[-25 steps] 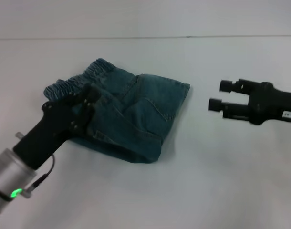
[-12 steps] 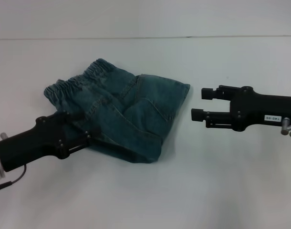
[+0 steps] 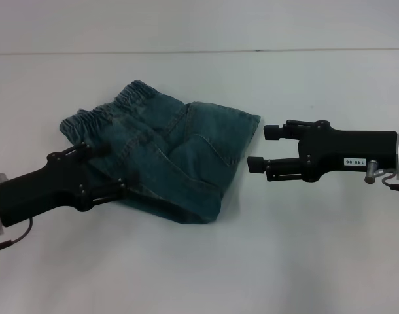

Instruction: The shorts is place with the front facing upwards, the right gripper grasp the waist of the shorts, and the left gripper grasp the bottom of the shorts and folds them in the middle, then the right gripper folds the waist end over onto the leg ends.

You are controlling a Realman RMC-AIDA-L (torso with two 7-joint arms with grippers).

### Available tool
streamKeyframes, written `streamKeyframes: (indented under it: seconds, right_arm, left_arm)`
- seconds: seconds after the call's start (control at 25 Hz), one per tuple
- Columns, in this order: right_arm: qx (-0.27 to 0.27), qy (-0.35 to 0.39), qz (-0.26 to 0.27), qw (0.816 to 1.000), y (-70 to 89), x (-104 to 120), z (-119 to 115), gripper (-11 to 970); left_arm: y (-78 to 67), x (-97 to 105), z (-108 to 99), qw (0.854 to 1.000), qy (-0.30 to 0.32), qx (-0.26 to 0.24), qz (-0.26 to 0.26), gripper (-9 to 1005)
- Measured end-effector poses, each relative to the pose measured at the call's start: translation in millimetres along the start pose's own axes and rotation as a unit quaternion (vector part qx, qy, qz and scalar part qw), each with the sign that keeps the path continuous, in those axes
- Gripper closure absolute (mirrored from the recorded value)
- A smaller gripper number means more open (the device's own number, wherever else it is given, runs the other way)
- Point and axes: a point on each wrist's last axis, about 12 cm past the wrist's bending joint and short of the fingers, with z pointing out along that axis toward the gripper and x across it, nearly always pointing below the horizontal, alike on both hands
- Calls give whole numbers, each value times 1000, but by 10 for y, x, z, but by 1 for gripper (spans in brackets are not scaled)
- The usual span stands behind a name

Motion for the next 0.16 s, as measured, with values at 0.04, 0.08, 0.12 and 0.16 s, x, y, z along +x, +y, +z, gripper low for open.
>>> streamKeyframes:
  seconds: [0.04,0.08,0.12,0.16]
  right_arm:
    - [0,0,0,1000,0,0,1,64]
    - [0,0,0,1000,0,-1,1,50]
    - [0,0,0,1000,0,-3,3,50]
    - [-1,0,0,1000,0,-5,5,50]
  left_arm:
    - [2,-3,2,1000,0,0,0,101]
    - [3,-6,4,1000,0,-1,0,89]
    - [6,-7,5,1000,-1,-1,0,77]
    - [8,-8,7,1000,-1,-2,0,77]
